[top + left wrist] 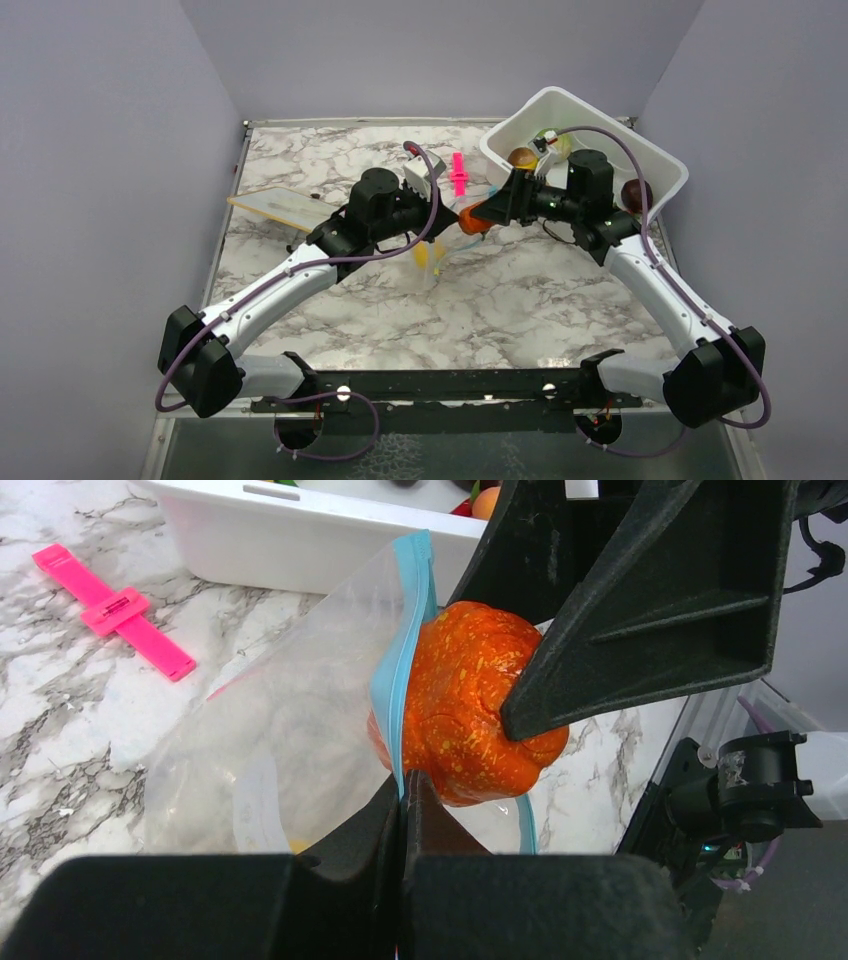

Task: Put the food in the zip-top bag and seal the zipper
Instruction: Place the fake fruit in the zipper food storage bag.

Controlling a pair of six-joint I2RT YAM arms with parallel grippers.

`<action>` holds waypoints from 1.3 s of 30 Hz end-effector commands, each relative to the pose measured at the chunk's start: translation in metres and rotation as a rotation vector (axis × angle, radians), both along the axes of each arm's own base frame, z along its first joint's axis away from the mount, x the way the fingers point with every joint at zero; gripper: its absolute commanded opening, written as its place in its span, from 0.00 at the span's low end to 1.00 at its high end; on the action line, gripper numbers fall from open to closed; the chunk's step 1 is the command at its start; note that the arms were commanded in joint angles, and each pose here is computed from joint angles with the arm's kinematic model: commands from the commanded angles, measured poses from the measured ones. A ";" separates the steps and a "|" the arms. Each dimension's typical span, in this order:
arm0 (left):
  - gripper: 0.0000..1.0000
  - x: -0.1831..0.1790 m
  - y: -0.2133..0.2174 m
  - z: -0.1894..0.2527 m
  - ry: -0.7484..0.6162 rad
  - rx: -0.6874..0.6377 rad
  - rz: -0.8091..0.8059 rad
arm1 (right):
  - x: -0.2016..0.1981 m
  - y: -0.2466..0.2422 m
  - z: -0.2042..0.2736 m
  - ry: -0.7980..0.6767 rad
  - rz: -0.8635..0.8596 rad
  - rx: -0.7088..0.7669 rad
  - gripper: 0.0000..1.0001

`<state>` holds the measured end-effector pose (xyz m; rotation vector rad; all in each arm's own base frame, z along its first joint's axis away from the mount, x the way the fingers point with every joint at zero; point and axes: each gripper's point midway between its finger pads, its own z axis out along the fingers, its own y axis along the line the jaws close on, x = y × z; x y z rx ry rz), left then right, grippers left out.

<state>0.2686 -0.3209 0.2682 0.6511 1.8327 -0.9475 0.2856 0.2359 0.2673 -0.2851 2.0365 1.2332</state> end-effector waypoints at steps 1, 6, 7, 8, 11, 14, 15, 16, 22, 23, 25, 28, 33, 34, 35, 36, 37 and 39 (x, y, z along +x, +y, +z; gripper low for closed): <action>0.00 -0.011 -0.006 0.018 -0.028 -0.061 -0.055 | 0.007 0.005 0.016 -0.017 -0.023 0.026 0.58; 0.00 -0.011 -0.005 0.016 -0.028 -0.057 -0.053 | 0.005 0.006 0.023 -0.020 -0.023 0.033 0.68; 0.00 -0.011 -0.005 0.016 -0.028 -0.056 -0.051 | 0.005 0.006 0.023 -0.019 -0.026 0.033 0.71; 0.00 -0.011 -0.005 0.015 -0.029 -0.054 -0.051 | 0.004 0.006 0.025 -0.022 -0.027 0.035 0.72; 0.00 -0.011 -0.004 0.012 -0.027 -0.047 -0.046 | 0.003 0.005 0.027 -0.024 -0.028 0.036 0.76; 0.00 -0.010 -0.004 0.011 -0.028 -0.044 -0.044 | 0.002 0.005 0.029 -0.024 -0.023 0.037 0.79; 0.00 -0.010 -0.003 0.011 -0.028 -0.042 -0.042 | 0.002 0.005 0.029 -0.022 -0.022 0.036 0.80; 0.00 -0.010 -0.003 0.011 -0.030 -0.041 -0.041 | 0.002 0.005 0.030 -0.025 -0.022 0.036 0.81; 0.00 -0.007 -0.001 0.011 -0.036 -0.030 -0.023 | 0.001 0.004 0.036 -0.038 -0.026 0.032 0.81; 0.00 -0.006 0.000 0.010 -0.037 -0.027 -0.019 | 0.001 0.004 0.037 -0.040 -0.023 0.032 0.80; 0.00 -0.005 0.000 0.010 -0.037 -0.025 -0.012 | 0.002 0.004 0.038 -0.043 -0.024 0.027 0.77; 0.00 -0.005 0.000 0.012 -0.032 -0.025 -0.009 | 0.004 0.002 0.034 -0.044 -0.030 0.007 0.71; 0.00 -0.008 -0.002 0.024 -0.037 -0.057 -0.022 | 0.007 -0.001 0.019 -0.051 -0.042 -0.037 0.64; 0.00 -0.009 -0.002 0.027 -0.038 -0.065 -0.022 | 0.008 -0.002 0.016 -0.052 -0.049 -0.052 0.63; 0.00 -0.009 -0.002 0.030 -0.041 -0.072 -0.021 | 0.009 -0.003 0.012 -0.049 -0.057 -0.069 0.63; 0.00 -0.008 -0.001 0.033 -0.043 -0.078 -0.014 | 0.010 -0.005 0.008 -0.045 -0.069 -0.087 0.62; 0.00 -0.007 0.000 0.034 -0.041 -0.083 -0.003 | 0.011 -0.007 0.004 -0.042 -0.083 -0.102 0.62; 0.00 -0.003 0.001 0.038 -0.051 -0.085 0.017 | 0.014 -0.010 -0.003 -0.030 -0.108 -0.134 0.62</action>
